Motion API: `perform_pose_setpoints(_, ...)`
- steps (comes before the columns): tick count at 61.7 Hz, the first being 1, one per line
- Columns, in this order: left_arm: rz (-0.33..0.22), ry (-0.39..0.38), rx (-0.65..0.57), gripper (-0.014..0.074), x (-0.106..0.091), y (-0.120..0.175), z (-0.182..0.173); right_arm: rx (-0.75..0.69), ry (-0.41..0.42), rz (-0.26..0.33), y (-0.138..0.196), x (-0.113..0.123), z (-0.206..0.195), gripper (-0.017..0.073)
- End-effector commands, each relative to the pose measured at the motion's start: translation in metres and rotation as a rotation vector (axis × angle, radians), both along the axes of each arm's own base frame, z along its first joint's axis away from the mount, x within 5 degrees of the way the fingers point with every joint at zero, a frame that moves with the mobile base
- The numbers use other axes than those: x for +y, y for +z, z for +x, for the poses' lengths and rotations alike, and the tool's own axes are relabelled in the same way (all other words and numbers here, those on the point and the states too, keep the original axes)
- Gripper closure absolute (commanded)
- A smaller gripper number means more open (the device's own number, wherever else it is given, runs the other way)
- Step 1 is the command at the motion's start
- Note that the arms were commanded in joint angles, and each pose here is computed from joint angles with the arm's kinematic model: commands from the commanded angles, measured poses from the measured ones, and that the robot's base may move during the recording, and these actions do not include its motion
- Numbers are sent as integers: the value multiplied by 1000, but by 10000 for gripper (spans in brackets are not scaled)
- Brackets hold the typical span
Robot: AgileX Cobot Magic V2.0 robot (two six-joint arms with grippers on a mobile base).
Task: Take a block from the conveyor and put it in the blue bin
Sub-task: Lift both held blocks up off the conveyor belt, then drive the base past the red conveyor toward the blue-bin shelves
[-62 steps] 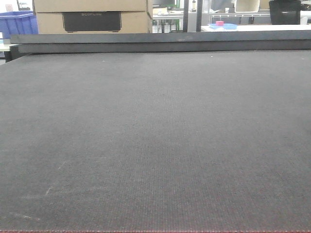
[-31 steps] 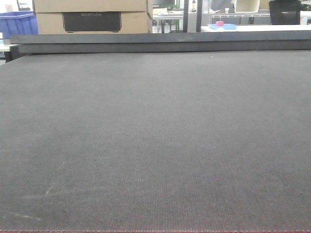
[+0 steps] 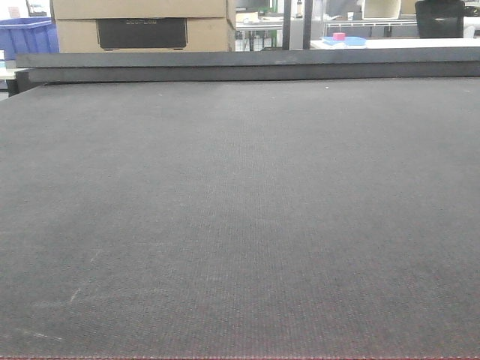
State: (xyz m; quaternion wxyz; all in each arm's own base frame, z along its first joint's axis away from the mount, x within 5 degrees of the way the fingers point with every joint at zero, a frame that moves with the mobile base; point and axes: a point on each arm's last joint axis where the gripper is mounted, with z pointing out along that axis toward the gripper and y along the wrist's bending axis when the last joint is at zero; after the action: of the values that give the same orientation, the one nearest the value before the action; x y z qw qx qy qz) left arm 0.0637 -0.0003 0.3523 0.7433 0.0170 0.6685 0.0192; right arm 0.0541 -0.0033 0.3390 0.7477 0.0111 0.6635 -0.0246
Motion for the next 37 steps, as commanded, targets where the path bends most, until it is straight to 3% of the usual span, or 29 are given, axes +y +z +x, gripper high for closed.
perform_pose_setpoints(1,-2,5,-26,704,0,2,-2,-30,-8,-18,2,0,-1,721)
perform_pose_setpoints(37,-2,5,-26,704,0,2,-2,-30,-8,-18,2,0,-1,721)
